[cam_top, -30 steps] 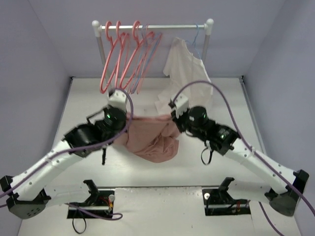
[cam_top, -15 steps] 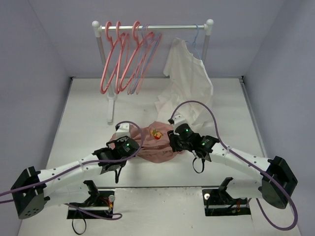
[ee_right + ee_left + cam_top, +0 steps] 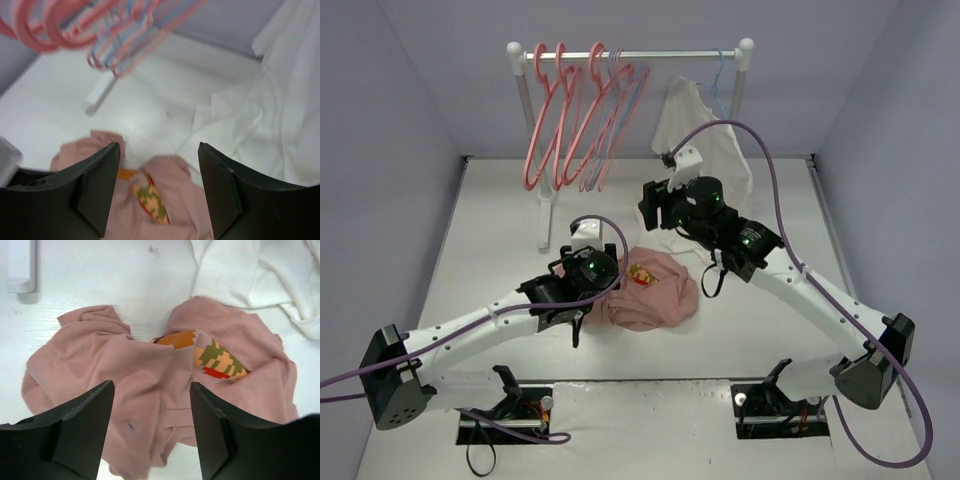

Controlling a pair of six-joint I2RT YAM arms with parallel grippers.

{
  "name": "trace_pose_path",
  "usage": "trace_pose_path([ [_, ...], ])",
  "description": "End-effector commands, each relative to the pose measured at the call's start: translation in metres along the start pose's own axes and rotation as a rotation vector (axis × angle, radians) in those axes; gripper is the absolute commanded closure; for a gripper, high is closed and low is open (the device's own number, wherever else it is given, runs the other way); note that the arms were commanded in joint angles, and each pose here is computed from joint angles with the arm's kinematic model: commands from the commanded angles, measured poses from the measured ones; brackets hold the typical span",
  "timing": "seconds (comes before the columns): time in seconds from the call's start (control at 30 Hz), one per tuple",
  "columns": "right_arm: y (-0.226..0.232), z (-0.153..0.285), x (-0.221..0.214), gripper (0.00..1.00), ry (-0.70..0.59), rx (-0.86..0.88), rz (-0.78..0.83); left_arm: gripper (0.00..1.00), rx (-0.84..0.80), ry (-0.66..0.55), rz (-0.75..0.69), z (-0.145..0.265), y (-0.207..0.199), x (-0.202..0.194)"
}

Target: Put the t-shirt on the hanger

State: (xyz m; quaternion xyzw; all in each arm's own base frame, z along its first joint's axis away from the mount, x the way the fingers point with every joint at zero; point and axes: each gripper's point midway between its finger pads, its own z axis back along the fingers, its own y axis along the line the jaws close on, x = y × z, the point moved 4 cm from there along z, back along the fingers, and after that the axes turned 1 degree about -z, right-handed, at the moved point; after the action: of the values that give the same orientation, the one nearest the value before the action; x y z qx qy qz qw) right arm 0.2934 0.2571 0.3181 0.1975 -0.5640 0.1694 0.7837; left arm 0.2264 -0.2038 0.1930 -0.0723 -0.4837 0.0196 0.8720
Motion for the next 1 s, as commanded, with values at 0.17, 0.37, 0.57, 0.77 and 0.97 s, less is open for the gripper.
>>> trace_pose_path([
  [0.17, 0.017, -0.063, 0.108, 0.56, -0.222, -0.006, -0.045, 0.33, 0.077, -0.041, 0.054, 0.045, 0.046, 0.028],
  [0.37, 0.014, -0.115, 0.111, 0.61, -0.244, -0.086, -0.089, 0.32, 0.073, -0.013, 0.087, 0.061, 0.064, 0.033],
  [0.57, 0.013, -0.151, 0.106, 0.62, -0.262, -0.12, -0.146, 0.32, 0.069, 0.026, 0.076, 0.067, 0.068, 0.028],
  [0.77, 0.008, -0.162, 0.097, 0.66, -0.255, -0.159, -0.153, 0.32, 0.066, 0.032, 0.074, 0.069, 0.071, 0.025],
  [0.97, -0.001, -0.149, 0.091, 0.8, -0.247, -0.196, -0.131, 0.32, 0.074, 0.037, 0.07, 0.067, 0.072, 0.021],
])
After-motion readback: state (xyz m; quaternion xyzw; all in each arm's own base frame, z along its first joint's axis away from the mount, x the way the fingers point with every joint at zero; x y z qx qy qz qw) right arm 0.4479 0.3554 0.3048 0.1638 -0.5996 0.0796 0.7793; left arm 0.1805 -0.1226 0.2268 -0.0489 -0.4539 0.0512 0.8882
